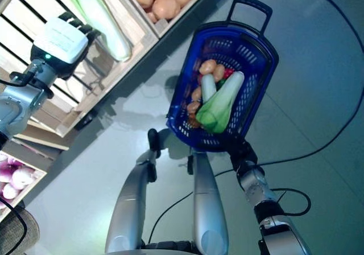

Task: Put vegetables into the basket

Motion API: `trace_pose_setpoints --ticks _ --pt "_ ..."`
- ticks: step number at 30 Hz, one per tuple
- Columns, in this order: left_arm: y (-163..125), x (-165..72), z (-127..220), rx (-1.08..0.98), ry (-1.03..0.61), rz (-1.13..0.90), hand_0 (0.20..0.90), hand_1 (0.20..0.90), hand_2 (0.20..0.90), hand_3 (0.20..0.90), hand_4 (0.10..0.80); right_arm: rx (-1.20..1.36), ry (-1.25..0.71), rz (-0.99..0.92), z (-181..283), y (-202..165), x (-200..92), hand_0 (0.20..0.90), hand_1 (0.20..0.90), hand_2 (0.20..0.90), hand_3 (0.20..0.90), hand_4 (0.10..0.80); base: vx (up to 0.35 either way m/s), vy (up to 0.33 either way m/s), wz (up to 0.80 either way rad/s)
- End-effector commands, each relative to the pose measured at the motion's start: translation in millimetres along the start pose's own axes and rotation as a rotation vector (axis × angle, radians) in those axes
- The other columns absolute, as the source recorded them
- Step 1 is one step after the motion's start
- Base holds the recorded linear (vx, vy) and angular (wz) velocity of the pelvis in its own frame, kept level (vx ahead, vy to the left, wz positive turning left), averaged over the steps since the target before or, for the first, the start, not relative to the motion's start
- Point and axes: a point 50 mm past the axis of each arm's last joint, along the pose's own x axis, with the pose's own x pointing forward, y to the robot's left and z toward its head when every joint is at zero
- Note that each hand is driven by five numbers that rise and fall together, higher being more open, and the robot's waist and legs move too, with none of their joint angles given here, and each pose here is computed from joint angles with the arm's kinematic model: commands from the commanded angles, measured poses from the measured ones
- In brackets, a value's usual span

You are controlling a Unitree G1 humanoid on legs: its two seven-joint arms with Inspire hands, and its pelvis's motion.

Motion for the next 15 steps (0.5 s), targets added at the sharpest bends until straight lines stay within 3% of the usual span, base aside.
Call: trace_pose_setpoints --ticks 1,7,15 --pt "51 5 -59 0.130 0.194 0.373 0.900 0.900 0.900 0.900 0.800 -0.054 -0.055 -0.109 12 -36 -15 0.900 0.900 0.900 0.900 0.800 0.010 0.073 -0.11" --pt "57 5 -59 0.117 0.241 0.560 0.900 0.900 0.900 0.900 0.800 -0.055 -0.041 -0.100 3 -28 -16 0.900 0.900 0.900 0.900 0.800 0.019 0.055 -0.17" --pt "56 14 -52 0.114 0.226 0.514 0.900 0.900 0.900 0.900 0.800 -0.073 -0.041 -0.073 5 -16 -13 0.900 0.900 0.900 0.900 0.800 0.011 0.024 -0.12"
